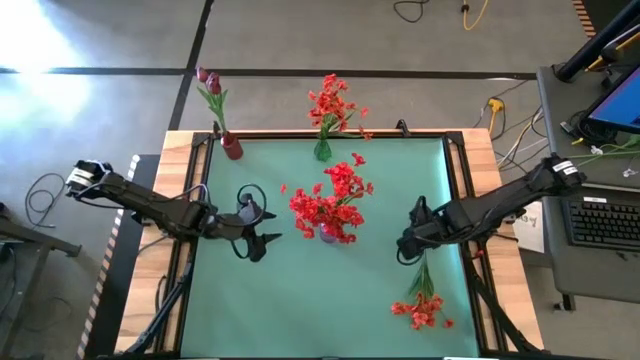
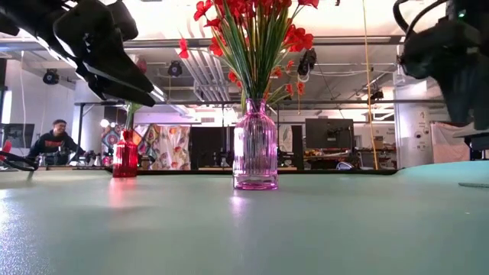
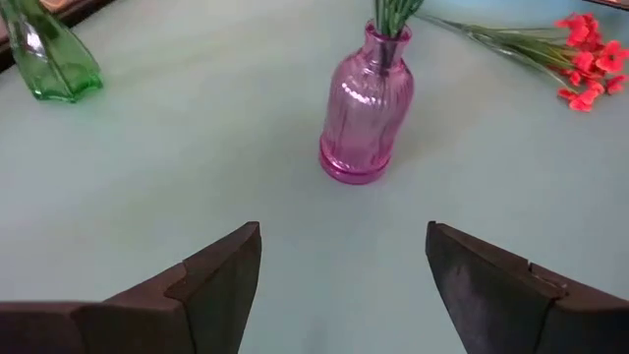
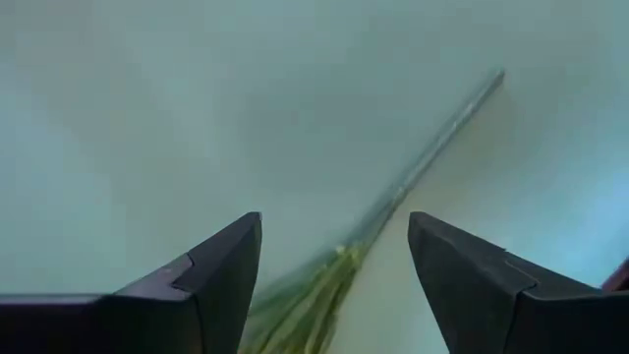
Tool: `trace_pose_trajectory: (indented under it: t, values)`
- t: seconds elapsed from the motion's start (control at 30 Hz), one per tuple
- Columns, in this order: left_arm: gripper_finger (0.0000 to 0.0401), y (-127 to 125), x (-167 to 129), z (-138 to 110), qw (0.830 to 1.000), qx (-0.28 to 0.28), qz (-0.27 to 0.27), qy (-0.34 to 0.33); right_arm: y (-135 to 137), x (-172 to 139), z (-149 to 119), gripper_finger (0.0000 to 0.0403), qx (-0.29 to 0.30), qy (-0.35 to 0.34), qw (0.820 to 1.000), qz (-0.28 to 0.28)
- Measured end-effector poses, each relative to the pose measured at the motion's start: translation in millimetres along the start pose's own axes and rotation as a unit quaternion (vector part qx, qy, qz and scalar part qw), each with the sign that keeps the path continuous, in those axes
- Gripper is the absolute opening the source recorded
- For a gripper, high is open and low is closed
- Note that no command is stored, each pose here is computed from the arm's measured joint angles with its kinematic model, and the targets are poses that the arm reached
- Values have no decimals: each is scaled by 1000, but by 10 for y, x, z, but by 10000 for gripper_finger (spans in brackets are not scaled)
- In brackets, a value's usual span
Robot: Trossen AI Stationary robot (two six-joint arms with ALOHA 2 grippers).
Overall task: Sort flowers into vase by color
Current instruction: Put the orange flowers into the green vase
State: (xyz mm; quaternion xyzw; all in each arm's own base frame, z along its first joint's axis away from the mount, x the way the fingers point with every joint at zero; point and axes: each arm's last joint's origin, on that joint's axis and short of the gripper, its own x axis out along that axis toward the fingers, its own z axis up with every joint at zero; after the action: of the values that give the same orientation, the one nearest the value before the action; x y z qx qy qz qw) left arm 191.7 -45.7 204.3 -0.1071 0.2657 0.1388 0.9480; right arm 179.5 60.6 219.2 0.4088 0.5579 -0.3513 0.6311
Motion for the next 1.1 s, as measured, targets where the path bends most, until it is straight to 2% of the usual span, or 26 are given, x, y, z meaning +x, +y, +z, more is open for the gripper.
trace_pose_trajectory:
  t: [0.27,0.53,0.67,0.83,1.0,1.1]
  values:
    - [275,-19,-9,-20,999,0,-37,23,30,226,-44,230,-6,34,998,-57]
    - [275,-97,-76,-64,990,-7,-125,69,-73,391,-92,219,2,43,994,-97]
    - [275,-112,-122,-89,988,-13,-131,79,-131,455,-104,219,9,53,993,-109]
    - [275,-106,-159,-75,988,-15,-135,73,-155,536,-109,219,18,53,994,-99]
    - [275,-101,-174,-64,988,-16,-135,67,-146,634,-112,219,18,51,996,-66]
    - [275,-103,-172,-62,988,-17,-135,66,-195,688,-115,219,23,47,996,-73]
